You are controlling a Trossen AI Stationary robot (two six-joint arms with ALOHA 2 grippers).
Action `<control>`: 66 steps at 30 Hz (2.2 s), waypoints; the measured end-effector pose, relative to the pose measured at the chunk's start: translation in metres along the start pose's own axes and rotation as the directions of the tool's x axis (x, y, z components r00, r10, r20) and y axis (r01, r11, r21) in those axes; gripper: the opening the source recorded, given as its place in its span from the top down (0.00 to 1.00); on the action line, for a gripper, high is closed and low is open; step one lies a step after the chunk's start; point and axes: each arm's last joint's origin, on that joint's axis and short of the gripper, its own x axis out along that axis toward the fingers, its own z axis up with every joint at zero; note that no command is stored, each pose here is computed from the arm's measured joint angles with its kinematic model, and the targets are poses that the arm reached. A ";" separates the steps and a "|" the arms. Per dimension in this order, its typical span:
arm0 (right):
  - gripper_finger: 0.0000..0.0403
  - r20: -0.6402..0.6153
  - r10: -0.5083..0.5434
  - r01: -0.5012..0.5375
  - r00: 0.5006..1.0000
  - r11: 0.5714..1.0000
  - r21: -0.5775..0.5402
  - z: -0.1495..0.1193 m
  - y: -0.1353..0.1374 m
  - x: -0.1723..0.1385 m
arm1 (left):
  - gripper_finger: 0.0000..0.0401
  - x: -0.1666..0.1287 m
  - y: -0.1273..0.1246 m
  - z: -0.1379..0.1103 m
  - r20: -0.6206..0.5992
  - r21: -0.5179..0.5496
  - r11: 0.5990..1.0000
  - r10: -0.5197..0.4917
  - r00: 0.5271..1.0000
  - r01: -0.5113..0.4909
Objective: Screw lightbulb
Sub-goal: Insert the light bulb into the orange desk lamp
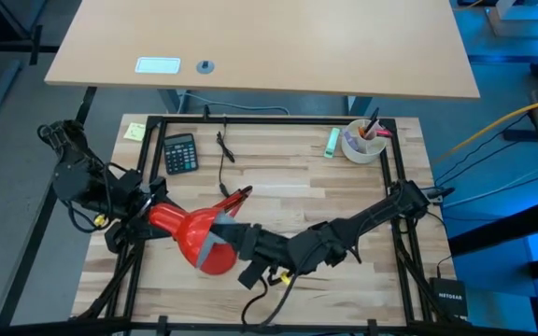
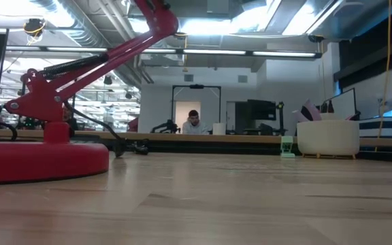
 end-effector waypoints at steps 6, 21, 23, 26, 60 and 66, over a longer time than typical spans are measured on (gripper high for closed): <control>0.38 0.019 0.014 -0.013 1.000 0.999 -0.031 0.000 0.004 0.003 | 0.34 0.000 0.000 0.000 0.000 -0.002 1.000 0.000 1.000 0.000; 0.38 0.053 0.039 -0.037 0.998 0.998 -0.042 -0.007 0.013 0.014 | 0.34 0.009 0.005 -0.001 0.012 -0.035 0.998 0.056 0.998 -0.056; 0.38 0.050 0.035 -0.033 0.998 0.999 -0.039 -0.008 0.013 0.015 | 0.34 0.011 0.005 -0.002 0.012 -0.038 0.997 0.064 0.998 -0.064; 0.38 0.055 0.033 -0.032 0.998 0.999 -0.033 -0.009 0.013 0.016 | 0.34 0.016 0.004 -0.005 0.004 -0.038 0.997 0.067 0.998 -0.067; 0.38 0.209 0.007 -0.200 0.978 0.322 0.926 -0.005 0.017 0.019 | 0.34 0.038 -0.002 -0.008 0.095 0.172 0.977 0.108 0.990 -0.123; 0.38 0.226 -0.018 -0.223 0.974 0.108 0.969 -0.004 0.015 0.020 | 0.34 0.038 -0.002 -0.008 0.094 0.270 0.955 0.100 0.991 -0.122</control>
